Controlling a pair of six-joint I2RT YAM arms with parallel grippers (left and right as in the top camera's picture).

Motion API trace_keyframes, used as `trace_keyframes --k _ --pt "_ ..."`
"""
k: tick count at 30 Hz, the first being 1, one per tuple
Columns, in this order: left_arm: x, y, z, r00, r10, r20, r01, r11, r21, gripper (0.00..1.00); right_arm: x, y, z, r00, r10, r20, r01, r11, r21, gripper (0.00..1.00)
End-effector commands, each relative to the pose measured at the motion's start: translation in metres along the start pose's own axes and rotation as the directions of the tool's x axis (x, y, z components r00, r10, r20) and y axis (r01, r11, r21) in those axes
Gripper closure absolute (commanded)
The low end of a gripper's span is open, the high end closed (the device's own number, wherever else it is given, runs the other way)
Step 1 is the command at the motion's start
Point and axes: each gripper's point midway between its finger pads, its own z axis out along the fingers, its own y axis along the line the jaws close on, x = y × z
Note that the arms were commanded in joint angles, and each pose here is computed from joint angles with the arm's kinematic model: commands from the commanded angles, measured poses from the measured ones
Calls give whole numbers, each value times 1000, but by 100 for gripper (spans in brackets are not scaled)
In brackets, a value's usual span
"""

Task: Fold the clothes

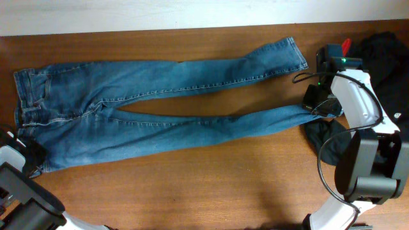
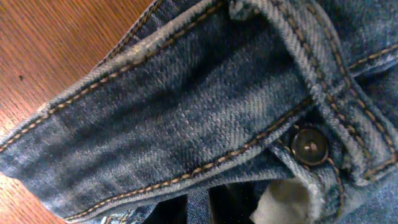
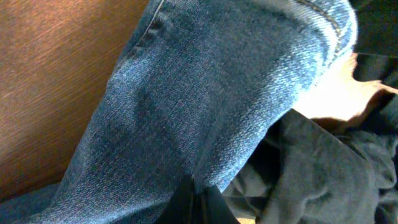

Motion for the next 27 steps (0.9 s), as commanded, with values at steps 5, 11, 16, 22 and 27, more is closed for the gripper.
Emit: trace_keyframes --k 5,11,16,22,27 --pt "-6 -3 1 1000 19 8 -19 1000 10 87 4 -3 -2 999 39 -12 -39 999 -22 96" --pt "-8 -4 1 1000 18 16 -19 1000 11 86 -54 125 -98 935 -84 344 315 638 -703 96" --pt "-7 -3 1 1000 25 15 -25 1000 11 86 -77 114 -121 877 -52 478 408 607 -682 96" --pt "-9 -4 1 999 36 24 -37 999 11 85 -54 48 -38 959 -108 262 226 847 -480 96" --pt "-9 -4 1 999 37 24 -37 999 11 85 -30 -28 15 993 -44 113 65 980 -187 47"
